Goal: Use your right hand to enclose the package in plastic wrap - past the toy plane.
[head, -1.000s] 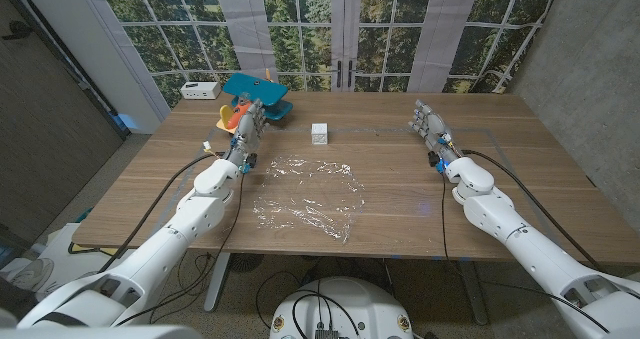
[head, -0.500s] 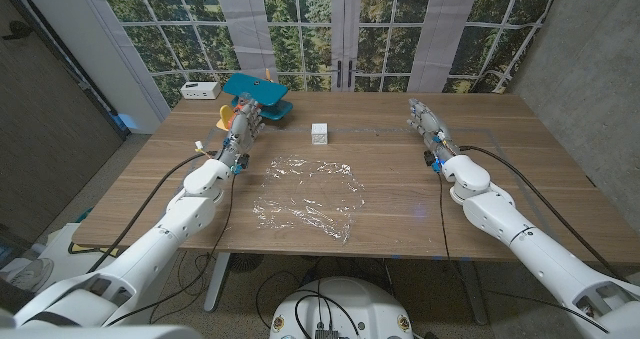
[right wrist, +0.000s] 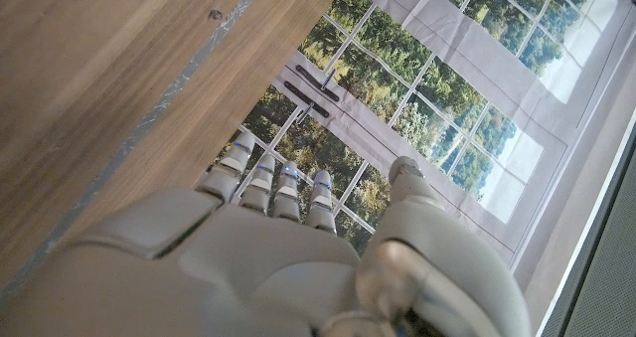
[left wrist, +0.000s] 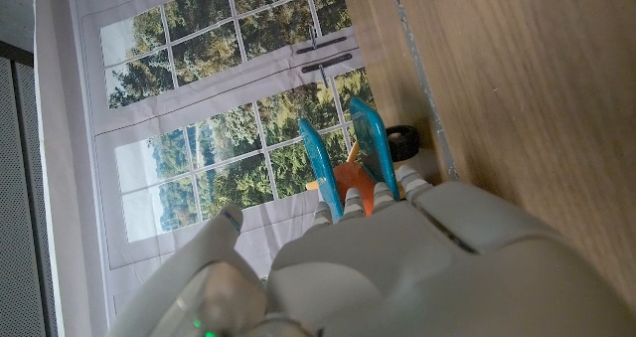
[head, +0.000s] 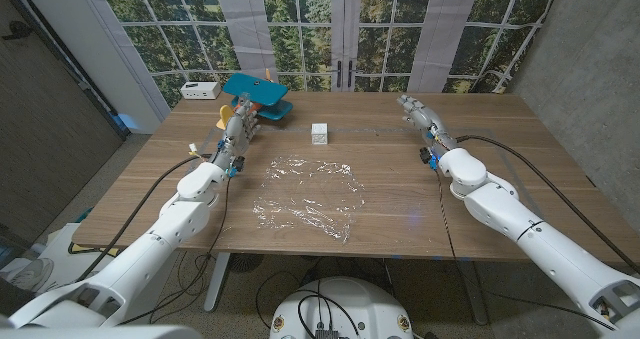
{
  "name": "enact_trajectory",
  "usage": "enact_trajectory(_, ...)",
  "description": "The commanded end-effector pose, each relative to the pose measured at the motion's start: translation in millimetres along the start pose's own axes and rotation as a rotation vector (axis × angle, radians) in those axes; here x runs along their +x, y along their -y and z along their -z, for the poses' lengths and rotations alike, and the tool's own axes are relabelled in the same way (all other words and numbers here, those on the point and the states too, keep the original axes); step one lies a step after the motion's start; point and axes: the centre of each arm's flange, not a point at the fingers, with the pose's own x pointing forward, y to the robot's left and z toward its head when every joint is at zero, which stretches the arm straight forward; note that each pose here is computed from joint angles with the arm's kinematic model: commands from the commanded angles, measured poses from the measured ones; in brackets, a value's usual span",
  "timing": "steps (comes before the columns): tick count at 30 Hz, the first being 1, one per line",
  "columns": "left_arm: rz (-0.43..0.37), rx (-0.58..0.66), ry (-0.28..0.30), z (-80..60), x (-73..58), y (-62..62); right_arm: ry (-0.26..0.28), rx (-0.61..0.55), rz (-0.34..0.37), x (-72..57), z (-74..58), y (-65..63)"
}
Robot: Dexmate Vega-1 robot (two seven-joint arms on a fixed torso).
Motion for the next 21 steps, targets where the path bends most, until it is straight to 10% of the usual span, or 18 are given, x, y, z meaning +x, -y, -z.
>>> enact_trajectory(1,0.0,-0.009,0.008,-1.3,-8.4,-0.2,0.015,-0.197,-0.051,8.3,-35.1,-6.6)
enact_trajectory(21,0.017,-0.01,0.014,-7.2,-21.7,-2.2,-0.011,-0.443,-0.213,31.2,-77.0,-29.6)
